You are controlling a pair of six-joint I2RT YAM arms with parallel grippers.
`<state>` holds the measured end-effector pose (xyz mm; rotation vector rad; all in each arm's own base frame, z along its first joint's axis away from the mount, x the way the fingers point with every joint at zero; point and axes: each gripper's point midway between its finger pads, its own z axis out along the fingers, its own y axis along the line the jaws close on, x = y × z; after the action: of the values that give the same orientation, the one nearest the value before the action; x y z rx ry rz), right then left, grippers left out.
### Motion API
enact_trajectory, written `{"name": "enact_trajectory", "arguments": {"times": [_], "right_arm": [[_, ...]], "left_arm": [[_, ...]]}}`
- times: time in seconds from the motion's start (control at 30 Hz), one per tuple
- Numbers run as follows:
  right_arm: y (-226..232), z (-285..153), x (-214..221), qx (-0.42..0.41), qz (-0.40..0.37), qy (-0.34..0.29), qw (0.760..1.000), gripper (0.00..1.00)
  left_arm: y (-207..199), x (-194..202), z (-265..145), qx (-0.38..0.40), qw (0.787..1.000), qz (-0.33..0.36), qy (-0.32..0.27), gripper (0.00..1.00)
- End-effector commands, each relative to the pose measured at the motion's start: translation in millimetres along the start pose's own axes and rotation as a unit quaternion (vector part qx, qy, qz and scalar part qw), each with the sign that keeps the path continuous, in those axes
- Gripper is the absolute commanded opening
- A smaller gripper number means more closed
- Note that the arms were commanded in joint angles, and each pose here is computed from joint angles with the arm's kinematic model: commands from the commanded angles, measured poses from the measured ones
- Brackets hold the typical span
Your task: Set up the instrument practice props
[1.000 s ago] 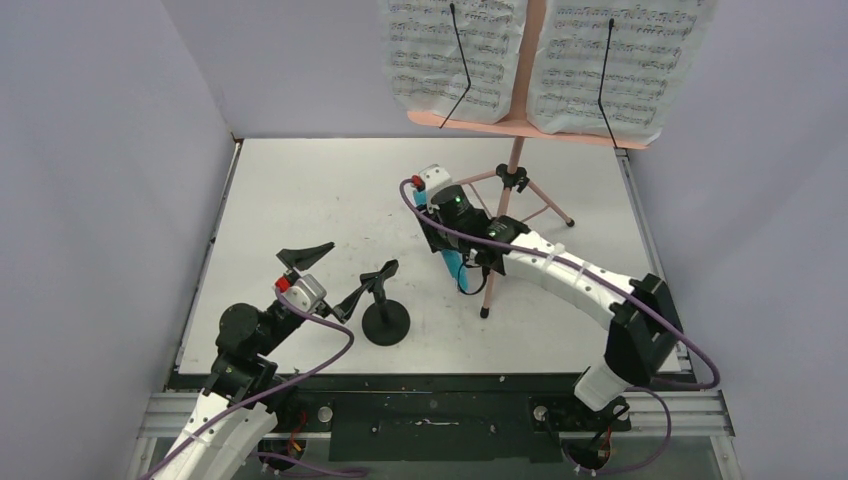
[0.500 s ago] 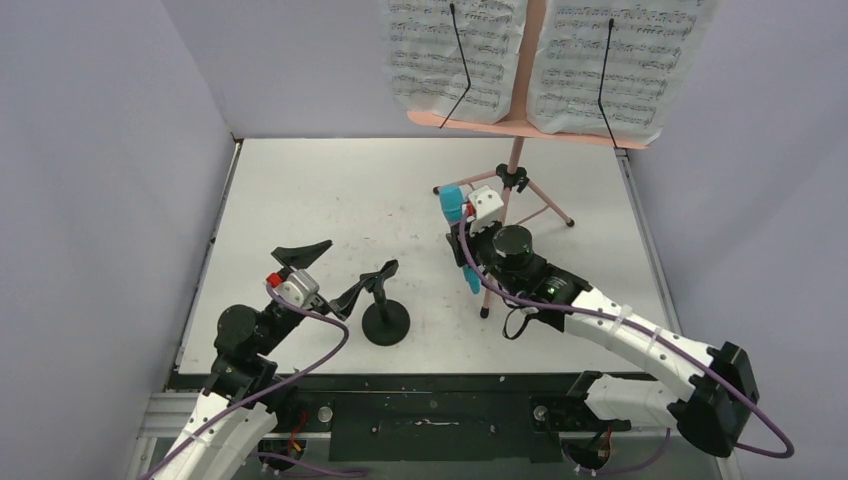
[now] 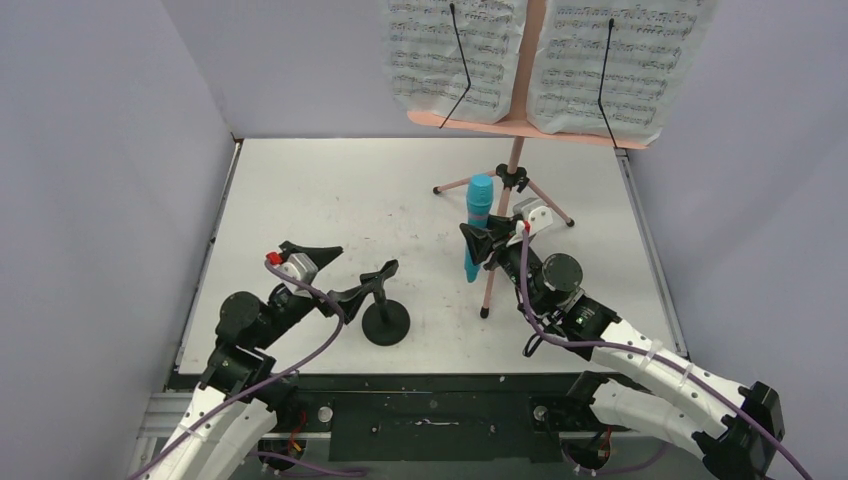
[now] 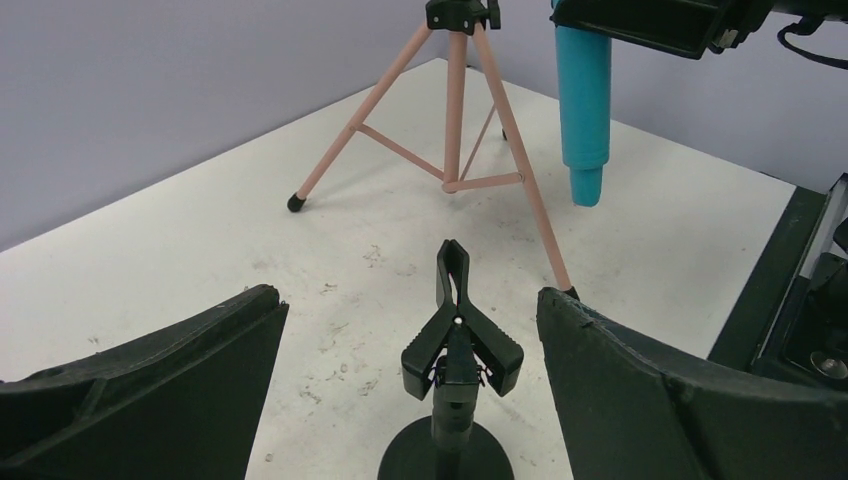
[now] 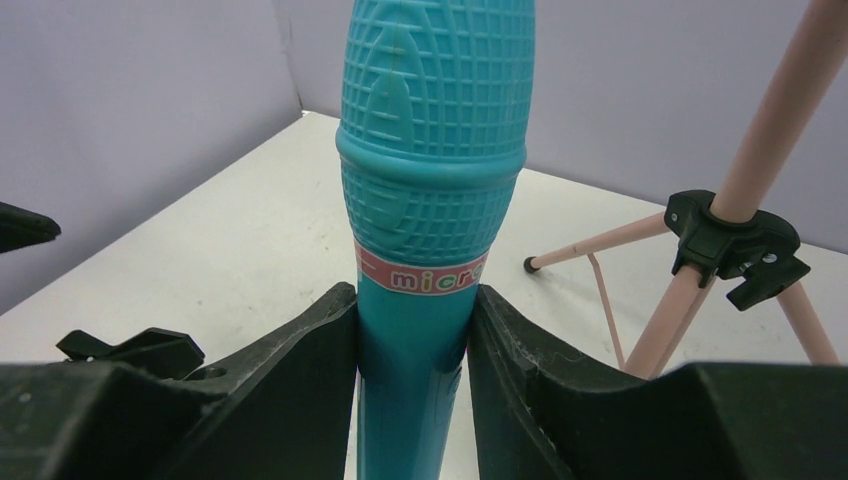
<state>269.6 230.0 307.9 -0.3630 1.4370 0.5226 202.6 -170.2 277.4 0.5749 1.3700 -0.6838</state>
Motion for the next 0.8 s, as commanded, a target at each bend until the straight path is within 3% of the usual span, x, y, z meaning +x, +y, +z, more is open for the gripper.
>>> {"name": "enact_trajectory", "arguments": {"times": [0.0, 0.13, 0.23, 0.47, 0.77], "right_arm": [[13, 3, -34, -0.024, 0.05, -0.065, 0.996, 0.05], [18, 4, -36, -0.034, 0.064, -0.066, 0.995, 0.05], [21, 4, -36, -0.04, 0.075, -0.064, 0.994, 0.05], [22, 4, -36, -0.04, 0.086, -0.065, 0.993, 0.05], [23, 6, -29, -0.043, 0.088, -0.056, 0.994, 0.05]], "left_arm": [[0, -12, 0, -0.006, 1.0, -0.029, 0.004, 0.97], [1, 1, 6, -0.008, 0.997, -0.051, 0.049, 1.0], [1, 9, 11, -0.003, 0.995, -0.062, 0.073, 0.93], [-5, 16, 20, 0.007, 0.994, -0.073, 0.081, 0.93], [-11, 38, 25, -0.008, 0.991, -0.027, 0.129, 0.88]]}}
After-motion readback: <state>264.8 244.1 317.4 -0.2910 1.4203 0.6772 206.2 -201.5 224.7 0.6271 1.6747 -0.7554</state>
